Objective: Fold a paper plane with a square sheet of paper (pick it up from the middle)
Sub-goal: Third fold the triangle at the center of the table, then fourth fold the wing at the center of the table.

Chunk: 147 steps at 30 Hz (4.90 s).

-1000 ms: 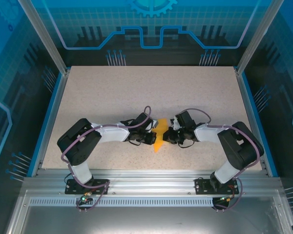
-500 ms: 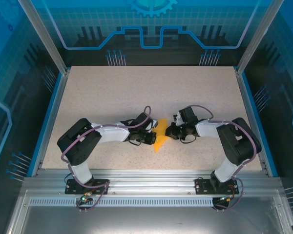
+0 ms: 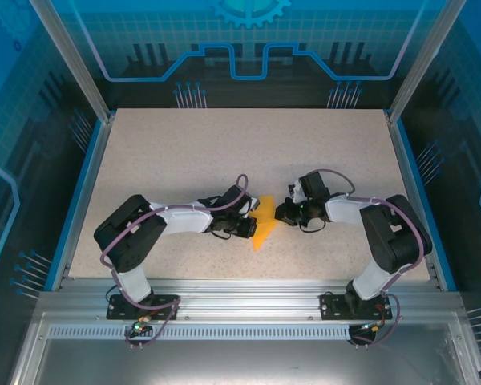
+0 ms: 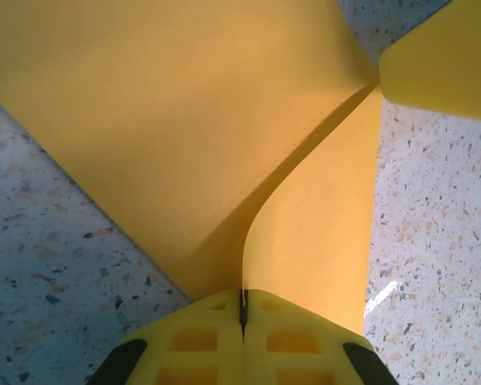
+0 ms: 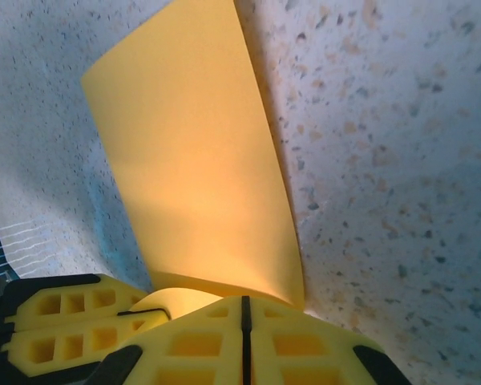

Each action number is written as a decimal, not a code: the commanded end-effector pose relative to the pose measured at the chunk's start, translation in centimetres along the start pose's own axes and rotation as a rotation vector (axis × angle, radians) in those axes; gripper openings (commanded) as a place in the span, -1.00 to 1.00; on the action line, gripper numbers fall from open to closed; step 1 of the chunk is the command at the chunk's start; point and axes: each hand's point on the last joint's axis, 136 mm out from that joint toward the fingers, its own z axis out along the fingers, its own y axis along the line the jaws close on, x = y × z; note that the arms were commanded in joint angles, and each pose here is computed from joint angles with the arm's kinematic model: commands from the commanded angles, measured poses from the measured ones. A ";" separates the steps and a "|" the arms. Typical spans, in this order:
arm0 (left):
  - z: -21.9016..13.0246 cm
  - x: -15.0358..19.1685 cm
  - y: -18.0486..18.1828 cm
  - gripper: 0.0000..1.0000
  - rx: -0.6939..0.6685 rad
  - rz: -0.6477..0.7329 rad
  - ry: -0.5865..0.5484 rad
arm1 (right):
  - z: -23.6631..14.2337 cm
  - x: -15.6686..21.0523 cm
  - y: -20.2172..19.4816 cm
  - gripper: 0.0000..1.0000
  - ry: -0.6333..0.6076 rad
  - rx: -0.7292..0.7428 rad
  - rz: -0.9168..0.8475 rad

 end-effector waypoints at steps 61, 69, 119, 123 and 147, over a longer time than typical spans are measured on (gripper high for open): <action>-0.1 -0.8 0.4 -0.82 -0.139 -0.144 -0.007 | -2.0 1.8 0.8 -0.12 0.086 -0.046 -0.060; 0.3 -0.4 0.6 -0.82 -0.134 -0.141 0.011 | -0.5 1.3 1.3 -0.12 0.107 -0.075 -0.051; -3.9 3.1 -6.0 -0.06 -0.207 0.035 -0.132 | -0.8 5.3 3.6 -0.84 0.092 -0.056 -0.004; -3.0 3.7 -6.5 -0.04 -0.240 0.038 -0.129 | -0.9 5.3 3.8 -0.83 0.096 -0.051 -0.004; -1.1 3.8 -4.8 -0.26 -0.389 -0.081 -0.196 | -0.5 4.9 4.1 -0.79 0.116 -0.036 -0.014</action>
